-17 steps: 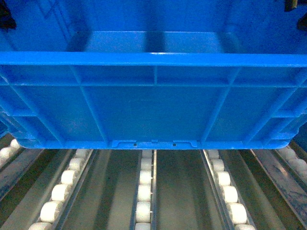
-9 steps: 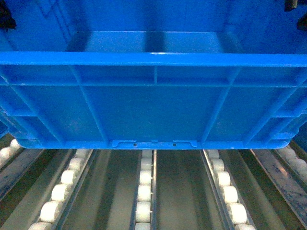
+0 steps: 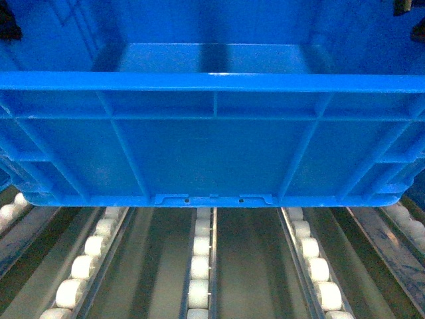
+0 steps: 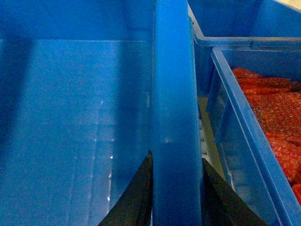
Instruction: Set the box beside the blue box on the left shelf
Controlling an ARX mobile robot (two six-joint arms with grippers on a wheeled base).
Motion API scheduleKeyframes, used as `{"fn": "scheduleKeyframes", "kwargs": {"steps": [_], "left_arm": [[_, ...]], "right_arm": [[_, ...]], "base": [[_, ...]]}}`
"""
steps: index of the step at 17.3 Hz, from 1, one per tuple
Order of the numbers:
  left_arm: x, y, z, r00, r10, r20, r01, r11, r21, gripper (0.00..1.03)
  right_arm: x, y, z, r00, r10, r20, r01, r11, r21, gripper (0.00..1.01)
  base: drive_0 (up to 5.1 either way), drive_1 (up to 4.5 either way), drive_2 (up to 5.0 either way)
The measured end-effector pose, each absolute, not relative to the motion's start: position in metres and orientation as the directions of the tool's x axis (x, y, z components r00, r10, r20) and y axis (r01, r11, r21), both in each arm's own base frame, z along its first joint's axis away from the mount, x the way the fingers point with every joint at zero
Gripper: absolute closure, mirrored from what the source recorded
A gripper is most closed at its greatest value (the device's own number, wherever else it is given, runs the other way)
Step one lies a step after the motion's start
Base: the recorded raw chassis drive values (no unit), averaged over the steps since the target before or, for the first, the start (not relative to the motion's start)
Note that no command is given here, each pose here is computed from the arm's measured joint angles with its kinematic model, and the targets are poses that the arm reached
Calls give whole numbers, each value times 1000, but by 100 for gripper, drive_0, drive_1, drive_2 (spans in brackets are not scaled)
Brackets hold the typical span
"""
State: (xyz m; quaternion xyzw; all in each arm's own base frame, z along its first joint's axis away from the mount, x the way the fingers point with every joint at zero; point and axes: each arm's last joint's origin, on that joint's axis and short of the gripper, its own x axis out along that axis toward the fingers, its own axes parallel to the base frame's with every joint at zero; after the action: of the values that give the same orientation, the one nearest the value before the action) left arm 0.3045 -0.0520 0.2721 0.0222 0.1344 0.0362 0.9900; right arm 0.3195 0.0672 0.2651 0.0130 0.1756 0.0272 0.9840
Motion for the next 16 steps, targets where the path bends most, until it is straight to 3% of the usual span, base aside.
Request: {"fn": "scheduleKeyframes", "kwargs": {"steps": [8,10,12,14,16], "left_arm": [[305,-52,272,961,78,-264,-66,996,54,83],[303,-53,265,983,104,-148,-93,993,78,83],[304,-54,269,991,103,-87,-98,993,62,83],[305,-54,271,991,104,-89,-99,993,63,83],[304,-54,265,982,102,-161,-90,993,83,83]], "right_arm": [[320,67,265,937,58,-344,-49,998,35,80],[320,67,265,937,58,-343,-47,998,41,80],[320,73,270,977,-11,-212,6,1000,-28,80],[318,74,272,973,1,-229,-11,999,-40,80],[317,75,267,951,34,-308,-46,998,-32,80]], "base": [[0,0,0],[0,0,0],[0,0,0],[0,0,0],[0,0,0]]}}
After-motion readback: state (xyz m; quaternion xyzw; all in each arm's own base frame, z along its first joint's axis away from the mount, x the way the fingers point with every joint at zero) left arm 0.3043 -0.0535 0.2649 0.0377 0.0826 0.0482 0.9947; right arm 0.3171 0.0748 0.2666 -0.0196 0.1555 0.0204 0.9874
